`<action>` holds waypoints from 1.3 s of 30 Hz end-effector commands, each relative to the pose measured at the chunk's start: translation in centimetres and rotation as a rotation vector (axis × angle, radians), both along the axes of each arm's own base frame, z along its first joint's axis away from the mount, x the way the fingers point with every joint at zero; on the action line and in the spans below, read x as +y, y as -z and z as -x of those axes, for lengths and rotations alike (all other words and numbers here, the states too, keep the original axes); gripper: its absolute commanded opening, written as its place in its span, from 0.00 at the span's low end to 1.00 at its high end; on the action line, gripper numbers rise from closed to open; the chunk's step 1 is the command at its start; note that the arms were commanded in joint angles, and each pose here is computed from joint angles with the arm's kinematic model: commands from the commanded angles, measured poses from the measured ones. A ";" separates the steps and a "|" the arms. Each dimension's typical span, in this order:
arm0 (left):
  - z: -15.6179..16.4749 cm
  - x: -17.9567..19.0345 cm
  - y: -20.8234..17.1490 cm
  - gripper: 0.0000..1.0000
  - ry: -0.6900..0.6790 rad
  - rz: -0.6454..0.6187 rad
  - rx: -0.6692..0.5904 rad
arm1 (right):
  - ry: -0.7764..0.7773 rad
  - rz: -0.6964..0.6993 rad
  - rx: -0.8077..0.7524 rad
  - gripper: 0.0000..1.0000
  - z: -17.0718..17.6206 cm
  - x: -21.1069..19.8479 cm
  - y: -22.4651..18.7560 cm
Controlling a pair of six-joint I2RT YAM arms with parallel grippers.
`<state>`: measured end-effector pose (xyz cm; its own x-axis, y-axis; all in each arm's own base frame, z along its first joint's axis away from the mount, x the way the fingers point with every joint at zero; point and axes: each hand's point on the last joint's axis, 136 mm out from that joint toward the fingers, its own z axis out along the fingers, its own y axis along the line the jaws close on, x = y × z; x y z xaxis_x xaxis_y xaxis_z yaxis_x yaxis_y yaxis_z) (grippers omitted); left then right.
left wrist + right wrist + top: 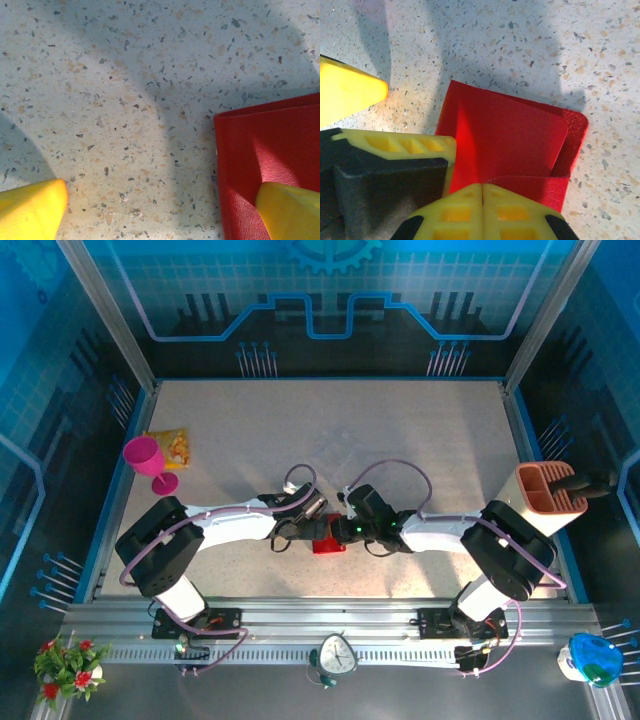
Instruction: Put the credit cards into the card holder
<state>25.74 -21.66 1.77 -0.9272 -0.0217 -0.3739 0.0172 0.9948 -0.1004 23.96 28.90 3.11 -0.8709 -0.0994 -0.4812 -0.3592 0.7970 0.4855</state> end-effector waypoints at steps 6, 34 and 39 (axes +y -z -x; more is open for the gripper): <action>2.0 1.3 2.7 0.99 0.019 -0.072 0.085 | -0.001 0.221 0.240 0.00 5.3 -4.1 7.0; 2.3 1.3 2.8 0.99 0.010 -0.059 0.086 | -0.016 0.296 0.243 0.00 7.7 -4.8 7.3; 2.3 1.2 2.5 0.99 0.006 -0.052 0.084 | -0.035 0.210 0.183 0.06 5.3 -2.4 3.3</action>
